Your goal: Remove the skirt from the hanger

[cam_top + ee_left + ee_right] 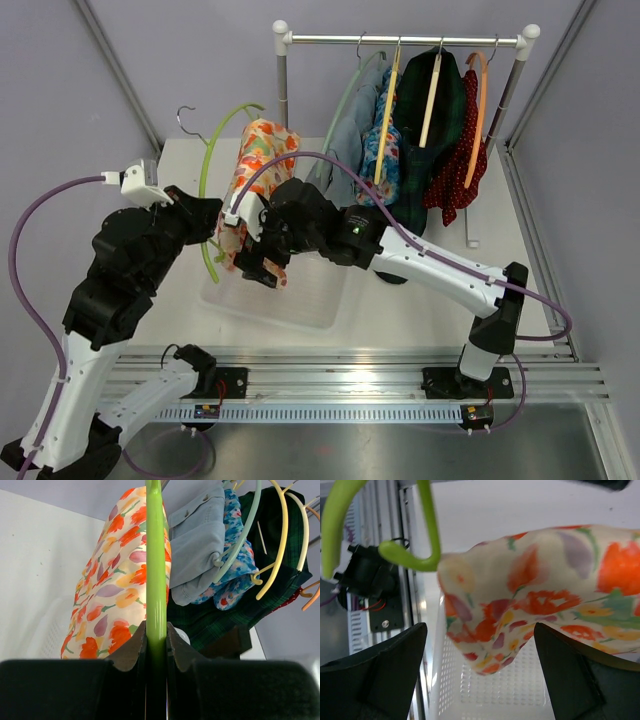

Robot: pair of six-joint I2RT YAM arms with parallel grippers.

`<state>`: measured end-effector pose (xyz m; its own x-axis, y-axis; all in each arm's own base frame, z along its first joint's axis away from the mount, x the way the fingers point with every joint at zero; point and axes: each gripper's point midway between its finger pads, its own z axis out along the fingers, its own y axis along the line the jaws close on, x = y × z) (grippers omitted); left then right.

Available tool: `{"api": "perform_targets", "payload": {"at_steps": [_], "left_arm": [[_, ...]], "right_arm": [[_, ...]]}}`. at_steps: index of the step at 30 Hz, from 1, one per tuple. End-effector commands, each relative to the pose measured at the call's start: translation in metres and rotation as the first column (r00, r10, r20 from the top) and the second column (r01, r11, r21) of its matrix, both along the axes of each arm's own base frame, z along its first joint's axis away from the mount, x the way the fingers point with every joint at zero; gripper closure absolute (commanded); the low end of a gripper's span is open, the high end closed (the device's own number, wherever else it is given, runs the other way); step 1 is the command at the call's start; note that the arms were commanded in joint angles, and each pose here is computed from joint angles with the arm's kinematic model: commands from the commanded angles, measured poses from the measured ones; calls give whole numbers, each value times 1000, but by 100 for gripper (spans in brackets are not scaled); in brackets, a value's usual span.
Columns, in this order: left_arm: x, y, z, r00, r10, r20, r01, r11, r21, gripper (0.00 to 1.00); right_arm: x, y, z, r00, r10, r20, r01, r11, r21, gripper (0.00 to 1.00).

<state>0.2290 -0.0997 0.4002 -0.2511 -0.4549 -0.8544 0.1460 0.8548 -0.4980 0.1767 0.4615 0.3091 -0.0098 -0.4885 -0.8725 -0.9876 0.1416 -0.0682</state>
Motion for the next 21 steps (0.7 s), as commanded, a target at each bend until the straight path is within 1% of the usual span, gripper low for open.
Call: {"api": "perform_targets", "payload": {"at_steps": [1, 2, 4, 5, 6, 7, 9, 10, 11, 12, 13, 14, 15, 16, 17, 18, 19, 21], "left_arm": [[-2, -1, 42, 990, 6, 142, 12, 993, -121, 100], [-2, -2, 41, 990, 4, 140, 13, 992, -123, 100], [-3, -2, 41, 990, 3, 142, 15, 992, -129, 100], [-6, -1, 43, 989, 2, 149, 17, 991, -132, 100], [-6, -1, 43, 988, 3, 151, 18, 991, -134, 100], [-8, 0, 43, 989, 1, 151, 19, 991, -130, 100], [-10, 2, 41, 988, 0, 154, 17, 993, -113, 100], [-9, 3, 38, 989, 1, 150, 14, 995, -100, 100], [-9, 3, 36, 989, -2, 149, 15, 996, -86, 100], [-10, 3, 34, 988, -5, 152, 16, 997, -74, 100], [-10, 4, 32, 987, -13, 158, 19, 999, -41, 100], [-8, 4, 27, 988, -13, 151, 16, 1000, -21, 100], [-8, 6, 23, 990, -12, 143, 11, 1000, 3, 100], [-7, 9, 18, 989, -10, 145, 3, 999, 47, 100], [-5, 11, 10, 991, -4, 131, -6, 997, 76, 100], [-4, 13, 6, 992, 2, 130, -15, 995, 97, 100], [-4, 19, 2, 991, 21, 133, -39, 990, 135, 100], [-3, 26, -7, 991, 38, 126, -61, 981, 186, 100]], "right_arm": [[30, 19, 49, 987, -140, 82, 121, 971, 206, 5], [35, 21, 46, 983, -161, 90, 140, 969, 203, 7], [47, 21, 43, 970, -212, 120, 186, 962, 199, 23], [47, 23, 41, 970, -209, 125, 182, 964, 195, 31], [47, 22, 39, 970, -206, 126, 180, 965, 189, 42], [41, 21, 39, 977, -181, 112, 159, 970, 182, 67], [32, 15, 45, 984, -149, 97, 131, 977, 170, 85], [28, 8, 57, 984, -136, 114, 114, 977, 180, 96], [26, 2, 63, 983, -130, 131, 105, 978, 178, 100], [23, -7, 75, 982, -121, 148, 95, 981, 169, 100], [19, -20, 93, 975, -99, 199, 64, 983, 173, 100], [22, -33, 105, 972, -86, 219, 48, 984, 170, 100], [3, -50, 125, 977, 18, 213, -56, 984, 172, 100], [-2, -69, 146, 964, 65, 257, -116, 975, 189, 100], [3, -88, 162, 961, 68, 267, -127, 969, 212, 100], [-12, -106, 179, 954, 123, 273, -189, 955, 230, 100], [-19, -124, 194, 930, 143, 338, -229, 946, 230, 100], [-29, -151, 199, 903, 181, 390, -273, 942, 196, 100]]}}
